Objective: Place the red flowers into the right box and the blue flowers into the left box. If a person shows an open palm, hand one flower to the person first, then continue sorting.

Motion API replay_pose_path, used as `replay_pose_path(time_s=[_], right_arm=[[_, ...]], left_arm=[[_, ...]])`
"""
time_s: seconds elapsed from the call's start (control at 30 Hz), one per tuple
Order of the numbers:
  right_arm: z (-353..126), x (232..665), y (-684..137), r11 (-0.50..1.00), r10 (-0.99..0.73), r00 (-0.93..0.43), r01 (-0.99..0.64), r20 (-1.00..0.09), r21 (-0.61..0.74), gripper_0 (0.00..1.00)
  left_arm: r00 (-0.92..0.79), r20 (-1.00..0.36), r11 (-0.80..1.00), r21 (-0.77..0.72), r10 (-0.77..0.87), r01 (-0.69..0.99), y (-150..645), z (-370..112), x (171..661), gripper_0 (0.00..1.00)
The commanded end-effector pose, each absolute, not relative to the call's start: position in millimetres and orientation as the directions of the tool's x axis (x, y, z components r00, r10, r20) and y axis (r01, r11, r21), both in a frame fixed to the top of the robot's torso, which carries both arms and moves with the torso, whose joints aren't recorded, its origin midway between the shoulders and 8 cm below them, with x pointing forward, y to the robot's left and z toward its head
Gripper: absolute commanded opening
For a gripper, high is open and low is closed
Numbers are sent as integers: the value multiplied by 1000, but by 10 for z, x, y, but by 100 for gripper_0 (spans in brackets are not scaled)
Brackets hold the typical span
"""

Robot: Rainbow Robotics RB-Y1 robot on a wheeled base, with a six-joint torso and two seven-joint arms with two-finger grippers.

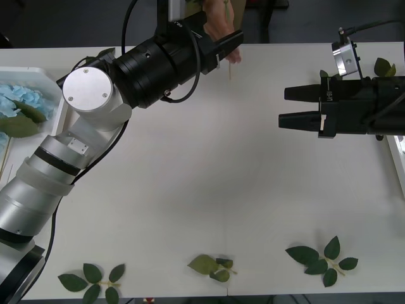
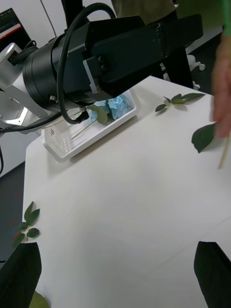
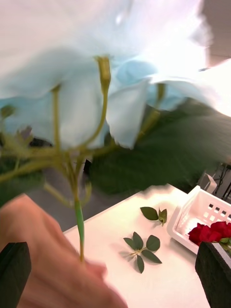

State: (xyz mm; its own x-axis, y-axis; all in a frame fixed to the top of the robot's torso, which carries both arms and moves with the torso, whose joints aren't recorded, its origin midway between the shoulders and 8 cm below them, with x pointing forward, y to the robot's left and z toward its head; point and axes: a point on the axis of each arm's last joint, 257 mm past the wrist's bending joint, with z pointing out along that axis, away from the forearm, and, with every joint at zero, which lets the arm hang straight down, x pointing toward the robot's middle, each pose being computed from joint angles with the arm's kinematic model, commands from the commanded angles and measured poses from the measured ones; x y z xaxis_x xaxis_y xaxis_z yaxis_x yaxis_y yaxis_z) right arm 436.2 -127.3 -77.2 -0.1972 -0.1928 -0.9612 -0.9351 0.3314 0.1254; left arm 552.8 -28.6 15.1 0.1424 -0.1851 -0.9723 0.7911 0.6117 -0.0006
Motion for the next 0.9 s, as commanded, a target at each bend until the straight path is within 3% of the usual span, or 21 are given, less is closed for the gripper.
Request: replay_pose_path(time_s=[0.03, 0.37, 0.63, 0.9], right_arm=[[-814, 4273, -1103, 299, -127, -191, -943, -973, 146, 92], [-865, 4227, -835, 267, -78, -170, -953, -982, 143, 93], [-886, 4221, -851, 270, -74, -173, -951, -982, 147, 92], [-882, 4223, -851, 271, -72, -172, -951, -982, 147, 92]], left_arm=[[216, -961, 601, 71, -172, 796, -390, 422, 5474, 100], [121, -983, 505, 34, -140, 862, -237, 152, 5308, 100], [64, -988, 342, 110, 142, 933, 557, -526, 4931, 100], [-16, -911, 208, 77, 412, 975, 1516, -1034, 4591, 100]])
